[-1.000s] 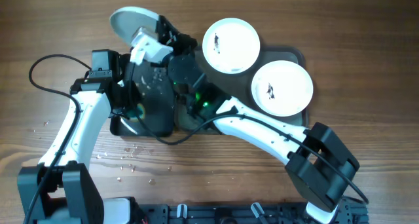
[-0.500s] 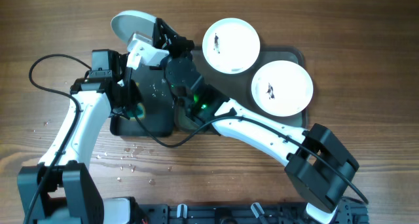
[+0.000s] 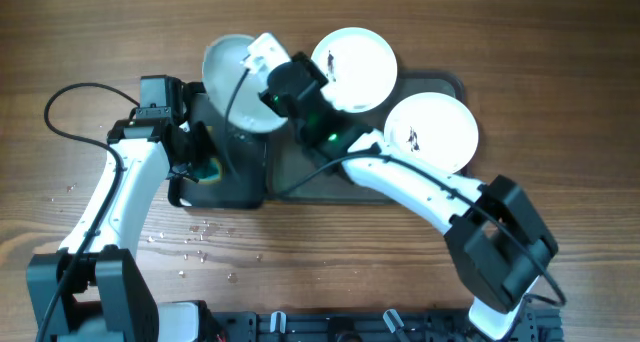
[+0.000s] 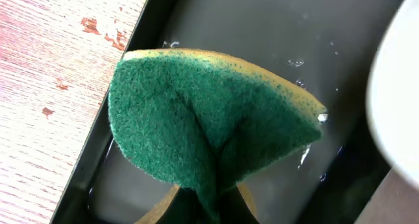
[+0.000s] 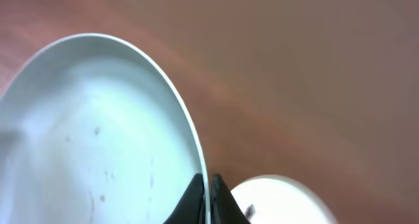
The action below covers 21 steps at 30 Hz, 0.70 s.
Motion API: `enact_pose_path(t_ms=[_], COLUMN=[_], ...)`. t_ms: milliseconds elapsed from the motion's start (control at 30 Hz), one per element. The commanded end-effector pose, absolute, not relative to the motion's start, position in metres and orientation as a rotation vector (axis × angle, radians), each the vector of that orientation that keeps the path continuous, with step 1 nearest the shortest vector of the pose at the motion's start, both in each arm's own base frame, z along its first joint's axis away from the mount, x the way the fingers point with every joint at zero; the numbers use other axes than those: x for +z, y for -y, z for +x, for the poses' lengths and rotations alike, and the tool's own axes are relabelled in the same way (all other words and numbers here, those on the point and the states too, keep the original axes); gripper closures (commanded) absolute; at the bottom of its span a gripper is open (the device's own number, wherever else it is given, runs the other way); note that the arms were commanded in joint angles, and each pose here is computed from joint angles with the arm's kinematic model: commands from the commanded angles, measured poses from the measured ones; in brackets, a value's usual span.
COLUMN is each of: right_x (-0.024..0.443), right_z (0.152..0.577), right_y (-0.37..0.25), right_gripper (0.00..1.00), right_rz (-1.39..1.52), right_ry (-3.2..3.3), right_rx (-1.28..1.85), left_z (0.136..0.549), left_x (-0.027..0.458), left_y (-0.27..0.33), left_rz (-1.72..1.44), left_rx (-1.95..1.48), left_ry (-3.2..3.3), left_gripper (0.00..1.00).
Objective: Clean dirty plates on tray and stack at the side
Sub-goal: 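Carry the plate right and set it on the table beside the tray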
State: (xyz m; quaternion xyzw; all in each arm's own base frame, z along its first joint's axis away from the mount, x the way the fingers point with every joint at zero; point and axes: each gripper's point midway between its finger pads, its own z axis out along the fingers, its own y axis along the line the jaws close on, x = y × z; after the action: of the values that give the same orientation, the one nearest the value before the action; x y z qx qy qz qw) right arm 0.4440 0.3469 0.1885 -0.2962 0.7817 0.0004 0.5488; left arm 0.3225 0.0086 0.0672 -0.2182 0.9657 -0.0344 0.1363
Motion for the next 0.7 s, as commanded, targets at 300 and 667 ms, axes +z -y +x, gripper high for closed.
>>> enact_pose_path(t_ms=[300,667], right_x=[0.228,0.155], right_z=[0.470,0.474], right_y=[-0.262,0.001], right_gripper=[0.96,0.96], right_rz=[-0.305,0.386], right_ry=[-2.075,-2.423], right_rx=[0.785,0.299], left_z=[0.321,0.332], left_x=[0.063,0.067], left_y=[-0.008,-0.008], left_rz=[-0.648,-0.637], left_rx=[-0.112,-0.123], left_ry=[-2.801,-2.756], left_gripper=[0.96,0.96])
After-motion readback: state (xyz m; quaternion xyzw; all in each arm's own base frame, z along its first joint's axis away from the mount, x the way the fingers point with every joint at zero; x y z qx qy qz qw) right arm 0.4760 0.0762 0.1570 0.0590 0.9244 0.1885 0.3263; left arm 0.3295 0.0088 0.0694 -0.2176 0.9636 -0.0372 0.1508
